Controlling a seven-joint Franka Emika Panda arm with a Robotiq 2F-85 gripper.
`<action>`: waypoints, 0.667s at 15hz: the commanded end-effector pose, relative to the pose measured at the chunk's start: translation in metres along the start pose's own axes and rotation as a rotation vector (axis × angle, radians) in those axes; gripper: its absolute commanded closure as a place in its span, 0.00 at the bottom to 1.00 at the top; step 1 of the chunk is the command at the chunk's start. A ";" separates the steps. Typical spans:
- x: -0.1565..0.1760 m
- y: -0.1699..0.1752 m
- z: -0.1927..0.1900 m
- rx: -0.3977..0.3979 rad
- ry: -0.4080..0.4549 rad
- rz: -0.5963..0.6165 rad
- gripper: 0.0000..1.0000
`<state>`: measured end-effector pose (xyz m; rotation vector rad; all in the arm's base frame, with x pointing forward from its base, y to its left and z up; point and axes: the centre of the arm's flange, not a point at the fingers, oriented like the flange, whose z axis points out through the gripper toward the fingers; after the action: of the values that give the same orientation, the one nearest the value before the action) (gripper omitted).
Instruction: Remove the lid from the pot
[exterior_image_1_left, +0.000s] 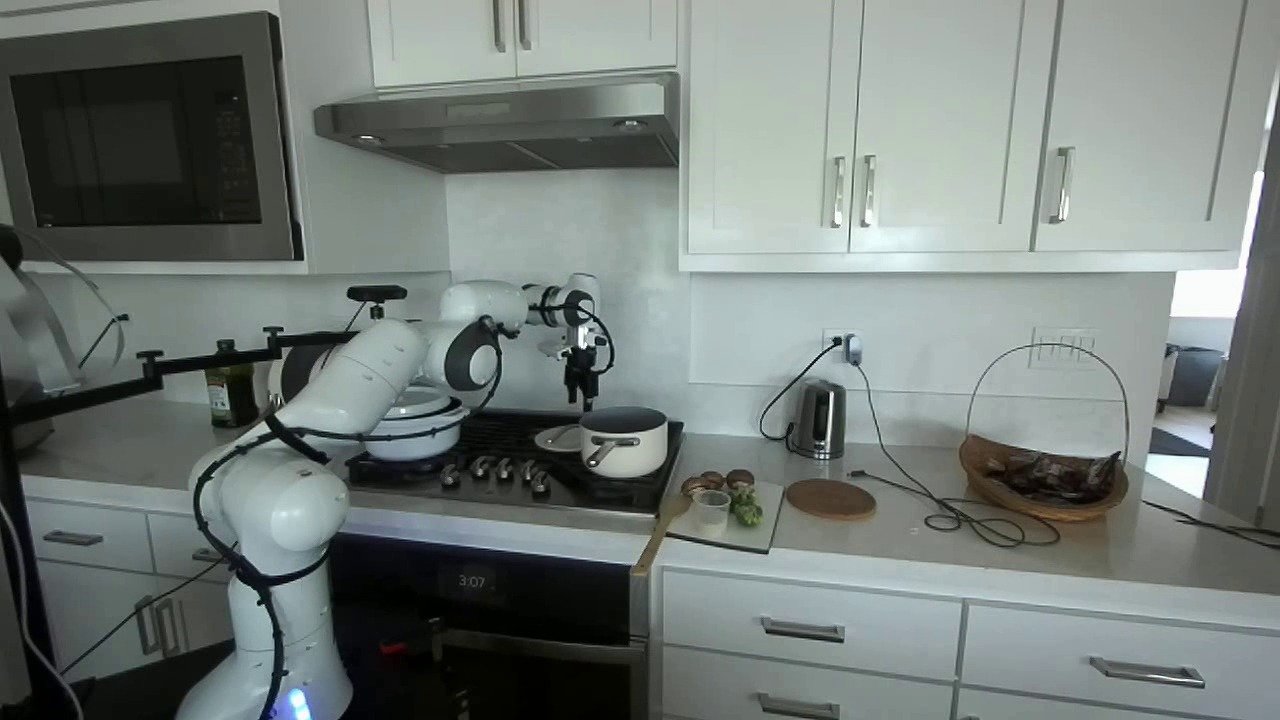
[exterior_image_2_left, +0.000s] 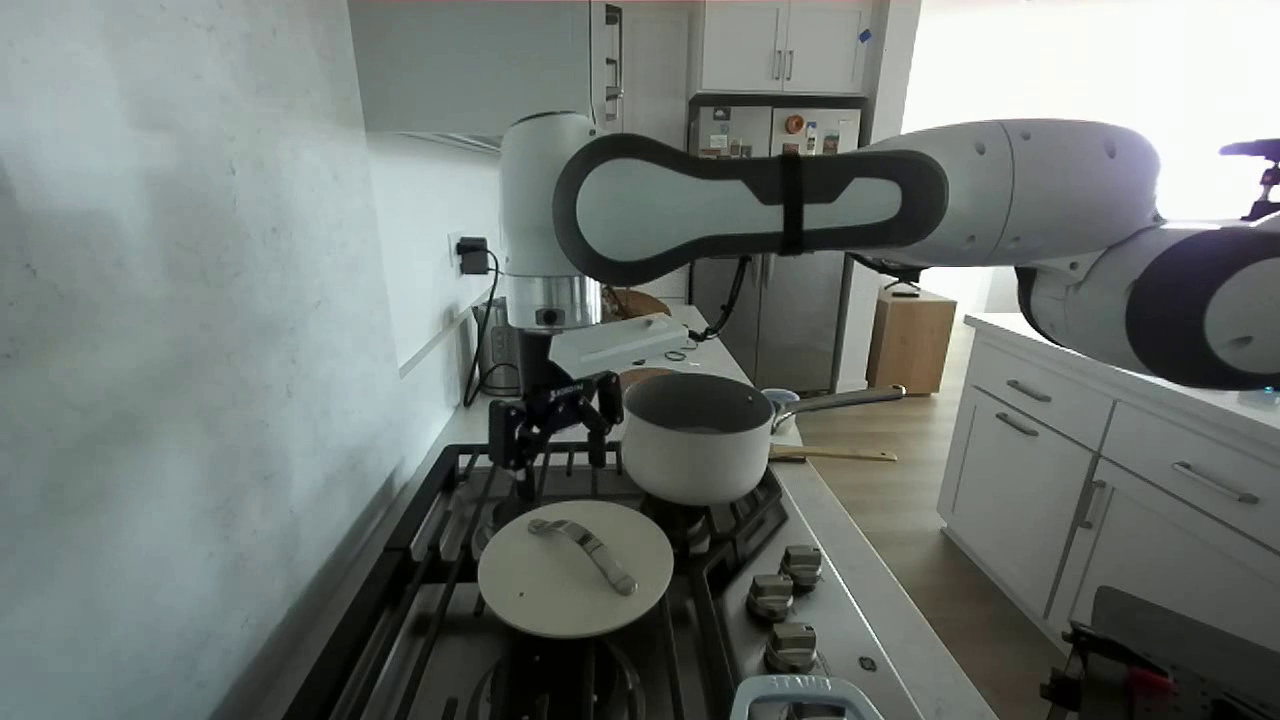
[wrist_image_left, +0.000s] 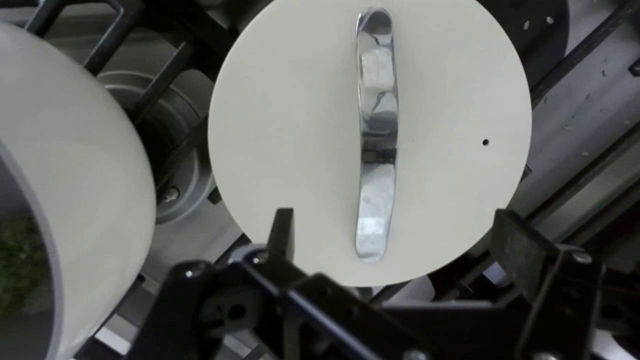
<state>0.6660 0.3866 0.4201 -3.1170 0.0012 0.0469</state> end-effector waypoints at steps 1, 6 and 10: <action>-0.012 0.001 -0.039 0.021 0.003 -0.002 0.00; -0.028 -0.003 -0.079 0.038 0.053 -0.012 0.00; -0.040 -0.007 -0.105 0.060 0.093 -0.020 0.00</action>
<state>0.6449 0.3922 0.5044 -3.0699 -0.0291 -0.0892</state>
